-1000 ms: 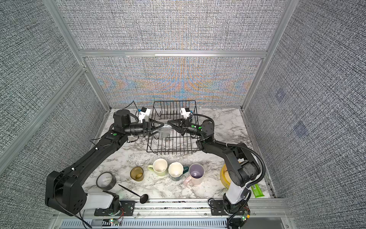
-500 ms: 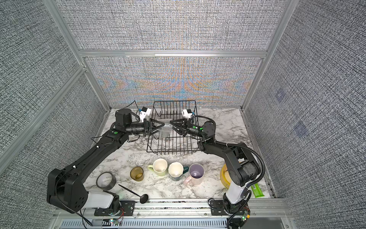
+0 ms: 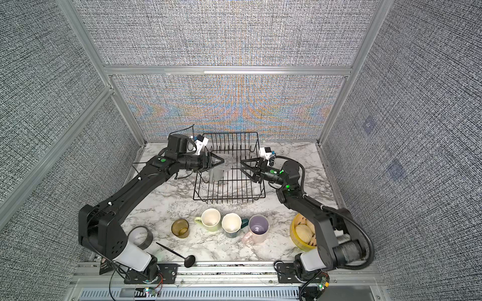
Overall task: Load cups into a dish rack
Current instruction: Pick up the cup from the bottom-center of the table, then place the cup upside down at the dish rack.
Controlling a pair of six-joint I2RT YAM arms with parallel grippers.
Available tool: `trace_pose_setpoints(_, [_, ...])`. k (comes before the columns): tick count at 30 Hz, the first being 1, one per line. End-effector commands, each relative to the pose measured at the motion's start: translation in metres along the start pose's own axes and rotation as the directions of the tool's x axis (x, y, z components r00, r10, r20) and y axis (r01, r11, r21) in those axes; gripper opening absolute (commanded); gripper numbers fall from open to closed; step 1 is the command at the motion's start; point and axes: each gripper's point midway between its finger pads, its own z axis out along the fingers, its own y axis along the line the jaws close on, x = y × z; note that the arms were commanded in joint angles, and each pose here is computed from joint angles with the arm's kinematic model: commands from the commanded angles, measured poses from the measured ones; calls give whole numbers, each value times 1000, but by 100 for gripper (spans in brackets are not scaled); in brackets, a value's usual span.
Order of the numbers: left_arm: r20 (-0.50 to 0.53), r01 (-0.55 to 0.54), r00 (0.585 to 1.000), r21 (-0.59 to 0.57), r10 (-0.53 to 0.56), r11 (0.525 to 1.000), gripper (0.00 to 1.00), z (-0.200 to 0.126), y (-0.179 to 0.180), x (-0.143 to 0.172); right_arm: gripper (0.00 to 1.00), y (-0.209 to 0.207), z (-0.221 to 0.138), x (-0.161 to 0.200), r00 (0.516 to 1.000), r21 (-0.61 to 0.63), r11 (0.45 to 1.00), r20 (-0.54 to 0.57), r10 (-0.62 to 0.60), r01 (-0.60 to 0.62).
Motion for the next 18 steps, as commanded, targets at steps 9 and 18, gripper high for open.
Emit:
trace_pose_setpoints(9, [-96, -195, 980, -342, 172, 919, 52, 38, 37, -10, 69, -46, -91, 12, 891, 650, 657, -72, -448, 383])
trace_pose_setpoints(18, [-162, -251, 967, -466, 198, 848, 52, 62, 55, -14, 69, -48, -99, 16, 882, 683, 605, -126, -453, 409])
